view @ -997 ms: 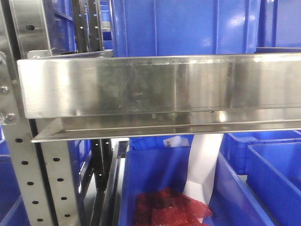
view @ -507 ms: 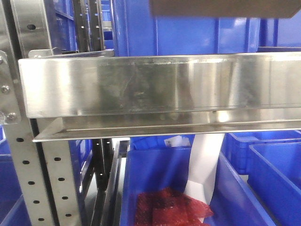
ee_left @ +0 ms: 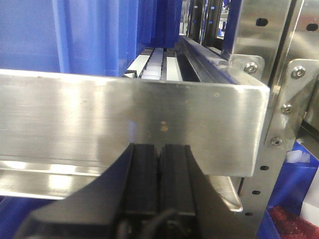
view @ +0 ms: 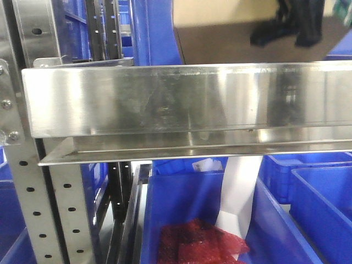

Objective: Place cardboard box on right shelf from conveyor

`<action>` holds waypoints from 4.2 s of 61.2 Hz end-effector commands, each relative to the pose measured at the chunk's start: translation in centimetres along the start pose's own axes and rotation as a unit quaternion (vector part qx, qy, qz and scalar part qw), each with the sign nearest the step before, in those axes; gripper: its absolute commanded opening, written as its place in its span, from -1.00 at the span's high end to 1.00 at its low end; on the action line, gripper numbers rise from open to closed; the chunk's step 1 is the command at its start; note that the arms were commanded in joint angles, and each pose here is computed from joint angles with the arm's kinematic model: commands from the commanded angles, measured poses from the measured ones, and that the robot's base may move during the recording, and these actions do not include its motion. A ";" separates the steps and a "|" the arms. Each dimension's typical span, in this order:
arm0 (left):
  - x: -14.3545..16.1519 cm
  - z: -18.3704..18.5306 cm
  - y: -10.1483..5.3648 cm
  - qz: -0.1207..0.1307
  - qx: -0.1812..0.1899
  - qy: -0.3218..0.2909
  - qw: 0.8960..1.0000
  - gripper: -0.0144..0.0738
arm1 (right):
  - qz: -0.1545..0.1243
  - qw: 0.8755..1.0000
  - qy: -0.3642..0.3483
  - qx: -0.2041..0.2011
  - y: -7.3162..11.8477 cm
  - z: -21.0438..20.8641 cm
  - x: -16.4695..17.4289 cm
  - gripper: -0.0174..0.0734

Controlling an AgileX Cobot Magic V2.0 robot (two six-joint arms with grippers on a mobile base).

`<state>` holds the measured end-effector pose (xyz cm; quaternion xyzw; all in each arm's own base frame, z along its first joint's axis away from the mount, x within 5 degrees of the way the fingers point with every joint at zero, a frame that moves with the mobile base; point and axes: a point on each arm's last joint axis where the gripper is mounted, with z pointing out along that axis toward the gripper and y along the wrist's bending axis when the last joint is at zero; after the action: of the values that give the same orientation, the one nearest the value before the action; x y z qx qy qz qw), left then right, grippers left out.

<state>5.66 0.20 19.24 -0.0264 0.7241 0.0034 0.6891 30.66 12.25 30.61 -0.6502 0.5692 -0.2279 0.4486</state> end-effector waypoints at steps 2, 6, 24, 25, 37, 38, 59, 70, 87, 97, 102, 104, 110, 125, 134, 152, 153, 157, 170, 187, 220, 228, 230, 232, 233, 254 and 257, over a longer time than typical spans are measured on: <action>-0.5 -0.1 0.0 -0.003 -0.001 -0.045 0.999 0.94 | 0.010 0.997 -0.014 0.072 -2.4 -0.6 -0.2 0.01; -0.5 -0.1 0.0 -0.003 -0.001 -0.045 0.999 0.94 | 0.016 0.998 -0.011 0.063 -2.1 0.0 0.0 0.01; -0.5 -0.1 0.0 -0.003 -0.001 -0.045 0.999 0.93 | 0.064 0.996 -0.016 0.054 -1.7 0.6 0.0 -0.55; -0.5 -0.1 0.0 -0.003 -0.001 -0.045 0.999 0.94 | 0.068 0.996 -0.016 0.053 -1.7 0.6 0.0 -0.62; -0.5 -0.1 0.0 -0.003 -0.001 -0.045 0.999 0.94 | 0.100 0.993 -0.021 0.054 -1.9 0.1 -0.1 -0.78; -0.5 -0.1 0.0 -0.003 -0.001 -0.045 0.999 0.94 | 0.104 0.993 -0.022 0.056 -2.0 0.0 -0.1 -0.78; -0.5 -0.1 0.0 -0.003 -0.001 -0.045 0.999 0.94 | 0.218 0.974 -0.043 0.048 -2.7 -3.1 -0.6 -0.78; -0.5 -0.1 0.0 -0.003 -0.001 -0.045 0.999 0.94 | 0.305 0.951 -0.048 0.025 -2.7 -4.6 -0.8 -0.78; -0.5 -0.1 0.0 -0.003 -0.001 -0.045 0.999 0.94 | 0.527 0.844 -0.088 0.051 -3.0 -8.7 -1.0 -0.77; -0.5 -0.1 0.0 -0.003 -0.001 -0.045 0.999 0.94 | 0.619 0.767 -0.139 0.102 -2.1 -12.8 -0.4 -0.51; -0.5 -0.1 0.0 -0.003 -0.001 -0.045 0.999 0.93 | 0.631 0.749 -0.161 0.124 -1.1 -15.0 0.0 -0.20; -0.5 -0.1 0.0 -0.003 -0.001 -0.045 0.999 0.93 | 0.633 0.744 -0.169 0.131 -0.6 -15.8 0.2 -0.07; -0.5 -0.1 0.0 -0.003 -0.001 -0.045 0.999 0.93 | 0.635 0.736 -0.183 0.145 0.9 -17.8 0.6 0.25; -0.5 -0.1 0.0 -0.003 -0.001 -0.045 0.999 0.94 | 0.633 0.724 -0.216 0.166 4.9 -21.5 1.5 0.49; -0.5 -0.1 0.0 -0.003 -0.001 -0.045 0.999 0.94 | 0.632 0.723 -0.222 0.171 6.3 -22.2 1.8 0.49; -0.5 -0.1 0.0 -0.003 -0.001 -0.045 0.999 0.94 | 0.632 0.722 -0.222 0.171 6.4 -22.3 1.9 0.49; -0.5 -0.1 0.0 -0.003 -0.001 -0.045 0.999 0.94 | 0.632 0.722 -0.222 0.171 6.4 -22.3 1.9 0.49; -0.5 -0.1 0.0 -0.003 -0.001 -0.045 0.999 0.94 | 0.632 0.722 -0.222 0.171 6.4 -22.3 1.9 0.49; -0.5 -0.1 0.0 -0.003 -0.001 -0.045 0.999 0.94 | 0.631 0.722 -0.224 0.172 6.4 -22.3 1.9 0.49; -0.5 -0.1 0.0 -0.003 -0.001 -0.045 0.999 0.94 | 0.613 0.729 -0.205 0.225 8.6 -23.4 3.2 0.49; -0.5 -0.1 0.0 -0.003 -0.001 -0.045 0.999 0.94 | 0.619 0.702 -0.155 0.315 19.7 -19.9 6.9 0.49; -0.5 -0.1 0.0 -0.003 -0.001 -0.045 0.999 0.94 | 0.618 0.698 -0.164 0.323 20.9 -19.6 7.1 0.49; -0.5 -0.1 0.0 -0.003 -0.001 -0.045 0.999 0.94 | 0.621 0.699 -0.159 0.318 21.0 -19.5 7.1 0.49; -0.5 -0.1 0.0 -0.003 -0.001 -0.045 0.999 0.94 | 0.621 0.699 -0.158 0.318 21.0 -19.5 7.2 0.49; -0.5 -0.1 0.0 -0.003 -0.001 -0.045 0.999 0.94 | 0.621 0.699 -0.158 0.318 21.0 -19.5 7.2 0.49; -0.5 -0.1 0.0 -0.003 -0.001 -0.045 0.999 0.94 | 0.620 0.698 -0.160 0.320 20.9 -19.5 7.1 0.49; -0.5 -0.1 0.0 -0.003 -0.001 -0.045 0.999 0.94 | 0.620 0.698 -0.160 0.320 20.9 -19.5 7.1 0.49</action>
<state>5.66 0.20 19.24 -0.0264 0.7241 0.0034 0.6891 5.69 0.34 19.94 0.0036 0.7001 0.0453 0.7126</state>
